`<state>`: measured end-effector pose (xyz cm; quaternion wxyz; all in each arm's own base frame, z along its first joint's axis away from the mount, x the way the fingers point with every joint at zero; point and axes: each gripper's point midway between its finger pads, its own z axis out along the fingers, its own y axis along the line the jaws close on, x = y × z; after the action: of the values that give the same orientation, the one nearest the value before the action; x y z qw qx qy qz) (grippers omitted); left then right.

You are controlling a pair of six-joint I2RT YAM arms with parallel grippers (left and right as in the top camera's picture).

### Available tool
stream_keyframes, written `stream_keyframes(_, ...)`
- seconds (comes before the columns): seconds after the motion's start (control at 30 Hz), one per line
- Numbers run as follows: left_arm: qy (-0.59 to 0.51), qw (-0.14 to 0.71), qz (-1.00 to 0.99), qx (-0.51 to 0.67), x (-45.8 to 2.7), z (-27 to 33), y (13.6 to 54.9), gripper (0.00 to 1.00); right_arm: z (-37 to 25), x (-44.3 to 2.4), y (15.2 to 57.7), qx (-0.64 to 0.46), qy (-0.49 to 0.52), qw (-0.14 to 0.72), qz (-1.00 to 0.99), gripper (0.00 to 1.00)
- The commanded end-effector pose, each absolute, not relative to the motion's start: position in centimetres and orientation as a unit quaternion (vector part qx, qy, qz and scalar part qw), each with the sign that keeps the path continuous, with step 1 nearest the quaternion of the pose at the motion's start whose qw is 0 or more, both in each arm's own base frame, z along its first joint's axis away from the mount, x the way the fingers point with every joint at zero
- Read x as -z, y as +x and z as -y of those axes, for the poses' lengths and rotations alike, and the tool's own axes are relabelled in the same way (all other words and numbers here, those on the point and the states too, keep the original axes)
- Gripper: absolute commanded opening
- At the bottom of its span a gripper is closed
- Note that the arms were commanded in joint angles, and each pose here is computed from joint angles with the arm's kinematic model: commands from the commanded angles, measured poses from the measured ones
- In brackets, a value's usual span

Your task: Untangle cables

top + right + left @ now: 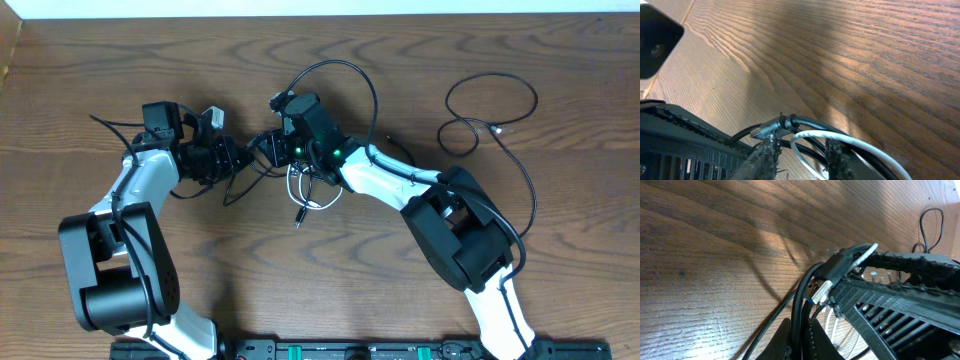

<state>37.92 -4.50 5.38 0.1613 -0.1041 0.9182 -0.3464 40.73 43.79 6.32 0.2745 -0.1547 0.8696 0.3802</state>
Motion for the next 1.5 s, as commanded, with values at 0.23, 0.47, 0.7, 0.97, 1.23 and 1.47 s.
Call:
stream_keyframes(0.23,-0.111,0.158,-0.919,0.344,-5.0,4.2,38.0,0.08,-45.1,-8.1,40.5,-0.421,-0.199,0.284,-0.838,0.01)
stream_keyframes(0.47,-0.111,0.158,-0.919,0.344,-5.0,4.2,38.0,0.07,-45.1,-14.1,39.9,-0.572,-0.233,0.241,-0.749,0.01)
stream_keyframes(0.7,-0.111,0.158,-0.919,0.344,-5.0,4.2,38.0,0.08,-42.0,-17.3,40.7,-0.635,-0.226,0.197,-0.711,0.01)
stream_keyframes(0.97,-0.111,0.158,-0.919,0.344,-5.0,4.2,38.0,0.07,-39.7,-22.1,41.0,-0.627,-0.238,0.232,-0.705,0.01)
stream_keyframes(1.23,-0.110,0.158,-0.919,0.344,-5.0,4.2,38.0,0.08,-35.7,-24.7,40.9,-0.469,-0.239,0.327,-0.785,0.01)
stream_keyframes(1.47,-0.111,0.158,-0.919,0.344,-5.0,4.2,38.0,0.08,-35.7,-22.2,39.1,-0.433,-0.241,0.287,-0.820,0.82)
